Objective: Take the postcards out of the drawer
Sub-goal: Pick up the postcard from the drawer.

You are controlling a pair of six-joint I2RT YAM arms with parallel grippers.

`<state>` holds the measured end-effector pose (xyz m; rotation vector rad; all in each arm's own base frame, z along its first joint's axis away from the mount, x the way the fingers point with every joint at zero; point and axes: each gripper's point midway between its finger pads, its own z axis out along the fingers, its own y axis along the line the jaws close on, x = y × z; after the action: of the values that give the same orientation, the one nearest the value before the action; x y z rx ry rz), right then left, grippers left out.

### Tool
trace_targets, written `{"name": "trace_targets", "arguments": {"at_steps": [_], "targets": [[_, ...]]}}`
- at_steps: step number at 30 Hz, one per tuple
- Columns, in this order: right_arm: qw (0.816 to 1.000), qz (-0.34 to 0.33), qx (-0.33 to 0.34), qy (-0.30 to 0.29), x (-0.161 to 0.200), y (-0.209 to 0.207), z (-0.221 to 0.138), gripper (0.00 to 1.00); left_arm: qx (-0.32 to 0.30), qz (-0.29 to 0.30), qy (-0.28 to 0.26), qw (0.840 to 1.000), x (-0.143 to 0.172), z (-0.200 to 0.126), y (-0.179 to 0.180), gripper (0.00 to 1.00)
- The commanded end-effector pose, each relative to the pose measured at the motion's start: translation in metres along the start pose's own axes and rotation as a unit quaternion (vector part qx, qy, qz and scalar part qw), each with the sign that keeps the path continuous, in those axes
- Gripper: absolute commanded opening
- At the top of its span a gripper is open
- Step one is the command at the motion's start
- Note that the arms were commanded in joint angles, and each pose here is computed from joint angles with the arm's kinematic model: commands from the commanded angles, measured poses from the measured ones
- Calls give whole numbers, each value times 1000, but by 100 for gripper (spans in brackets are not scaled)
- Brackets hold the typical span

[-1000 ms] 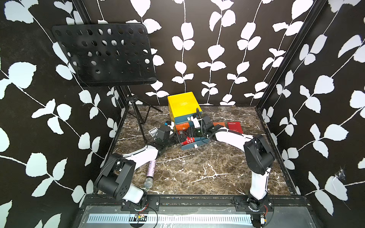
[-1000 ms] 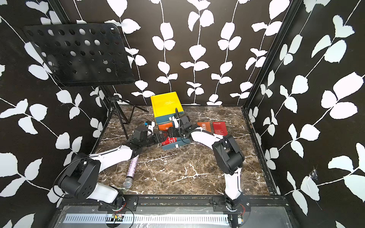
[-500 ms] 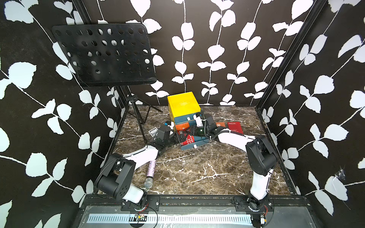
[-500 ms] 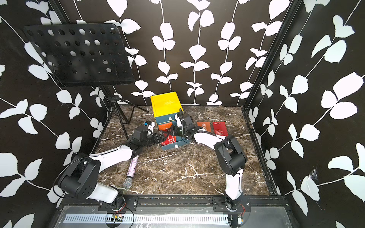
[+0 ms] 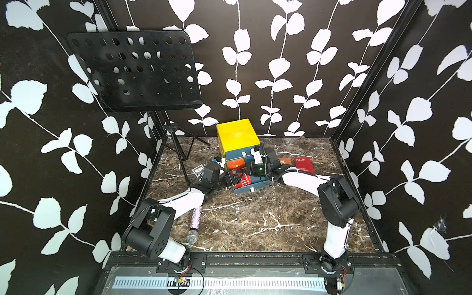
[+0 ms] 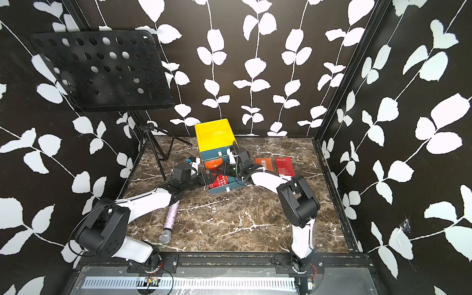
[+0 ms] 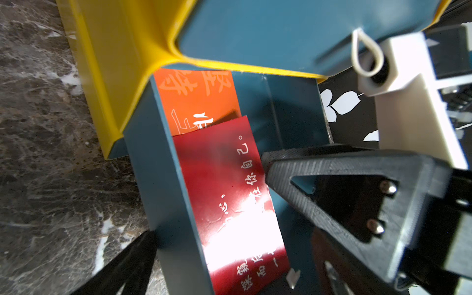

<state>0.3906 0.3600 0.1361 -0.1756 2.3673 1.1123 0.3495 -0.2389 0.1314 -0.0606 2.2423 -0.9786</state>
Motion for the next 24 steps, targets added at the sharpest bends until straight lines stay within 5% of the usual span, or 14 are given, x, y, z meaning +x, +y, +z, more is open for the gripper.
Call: {"name": "trace_targets", "arguments": {"at_steps": [1,13,24], "targets": [[998,12,-62,-7,-2,37,-16,40,33,16,5,999,-4,1,-21,96],[994,77,-74,-24,-3,36,-16,42,35,12,-1,999,-6,2,-22,96],[1000,7,-4,21,10,19,-20,39,37,14,-3,999,-8,1,-24,96]]}}
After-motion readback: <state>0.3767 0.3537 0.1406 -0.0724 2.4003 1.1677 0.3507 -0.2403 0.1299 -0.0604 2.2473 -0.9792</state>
